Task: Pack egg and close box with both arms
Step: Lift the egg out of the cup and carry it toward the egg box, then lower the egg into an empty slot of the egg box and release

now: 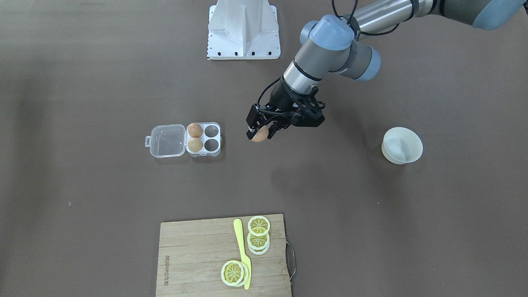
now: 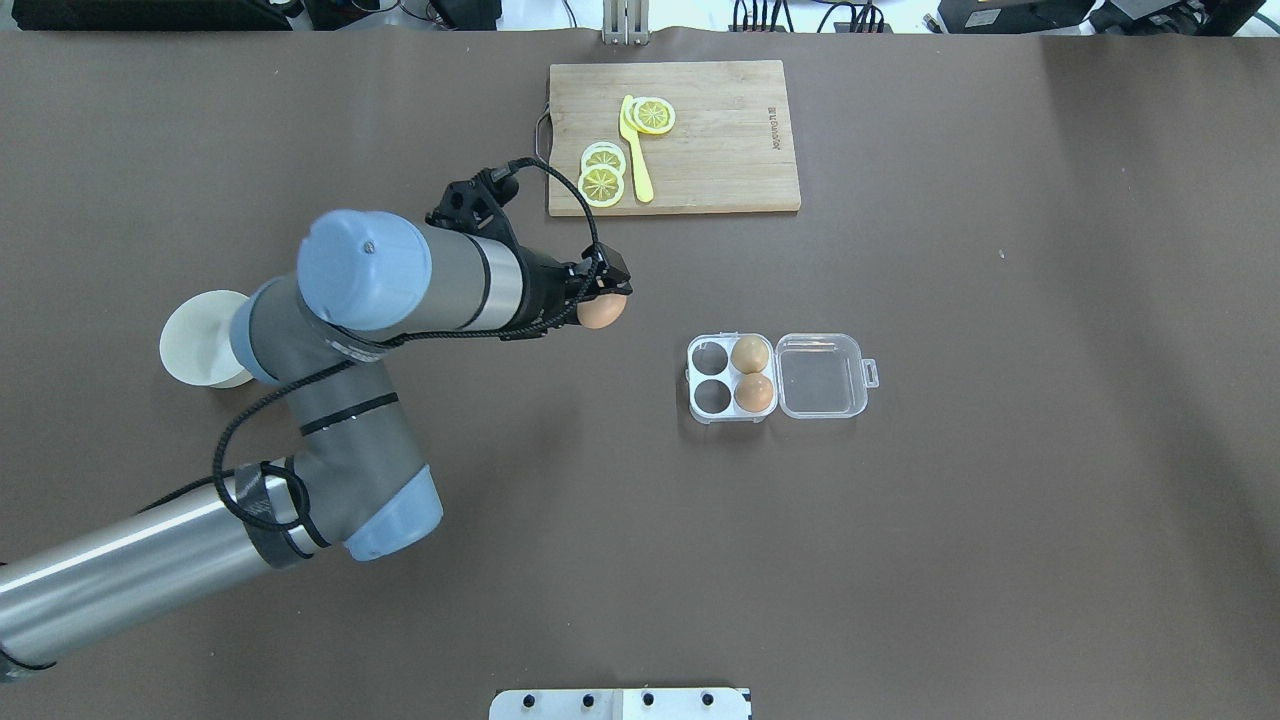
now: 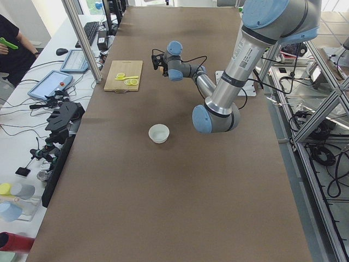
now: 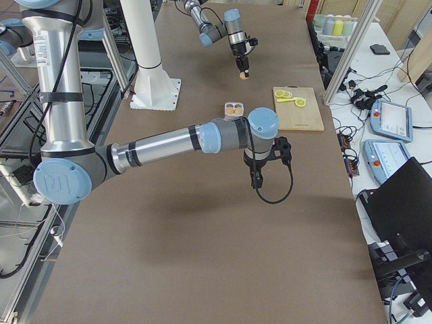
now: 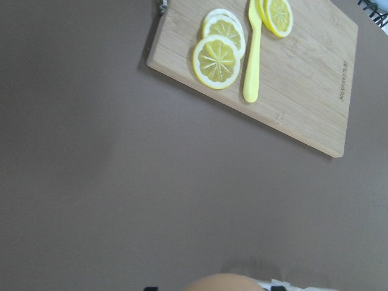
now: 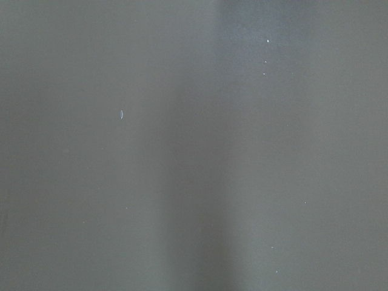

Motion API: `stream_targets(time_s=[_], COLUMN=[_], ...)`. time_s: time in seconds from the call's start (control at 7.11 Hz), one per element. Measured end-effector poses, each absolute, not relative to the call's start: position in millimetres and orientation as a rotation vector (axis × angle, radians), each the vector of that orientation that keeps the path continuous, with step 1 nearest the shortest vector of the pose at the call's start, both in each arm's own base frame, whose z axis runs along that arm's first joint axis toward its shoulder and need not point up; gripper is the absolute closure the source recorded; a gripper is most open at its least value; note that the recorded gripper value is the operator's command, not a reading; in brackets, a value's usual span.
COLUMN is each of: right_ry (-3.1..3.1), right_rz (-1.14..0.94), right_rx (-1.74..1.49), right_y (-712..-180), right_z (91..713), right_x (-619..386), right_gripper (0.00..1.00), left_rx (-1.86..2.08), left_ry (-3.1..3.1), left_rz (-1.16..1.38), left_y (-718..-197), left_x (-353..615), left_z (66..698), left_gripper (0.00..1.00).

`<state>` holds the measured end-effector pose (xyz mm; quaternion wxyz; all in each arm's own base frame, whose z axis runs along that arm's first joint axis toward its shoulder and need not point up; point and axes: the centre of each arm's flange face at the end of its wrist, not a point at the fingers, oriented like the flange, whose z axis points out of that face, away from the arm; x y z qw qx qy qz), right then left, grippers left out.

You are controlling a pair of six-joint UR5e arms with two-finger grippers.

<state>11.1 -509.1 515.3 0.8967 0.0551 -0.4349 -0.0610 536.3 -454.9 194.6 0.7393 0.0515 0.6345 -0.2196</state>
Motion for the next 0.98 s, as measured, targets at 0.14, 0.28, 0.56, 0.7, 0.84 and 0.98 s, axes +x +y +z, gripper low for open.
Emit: stream_targets(time_s=[0.14,0.28,0.56,0.7,0.84,0.98], right_ry=[-0.902,-0.902,-0.903,-0.903,-0.903,-0.903], right_rz=[-0.127,-0.128,-0.128,-0.128,-0.128,-0.128], right_rx=[0.116,0.118,0.118,0.117,0.117,0.116], right_y=[-509.5,-509.8,-510.0,-510.0,-510.0,-510.0], right_z=[514.3,513.5,513.2,513.3,513.4,513.6], right_x=[11.0,10.9,10.9,10.9,10.9,10.9], right_gripper=[0.00,0.00,0.00,0.00,0.00,0.00], left_rx=[0.129,0.135,0.136,0.139,0.145,0.148], left_ry=[1.440,1.471,1.500,1.511,1.516,1.513], left_rz=[-0.520,-0.550,-0.591,-0.604,-0.613,-0.617], left_y=[-437.1,-417.5,-395.9,-389.4,-387.4,-389.0], left_x=[560.9,582.1,615.1,623.6,630.4,638.5], left_z=[192.2,184.9,163.9,156.8,152.6,150.2], left_gripper=[1.00,1.00,1.00,1.00,1.00,1.00])
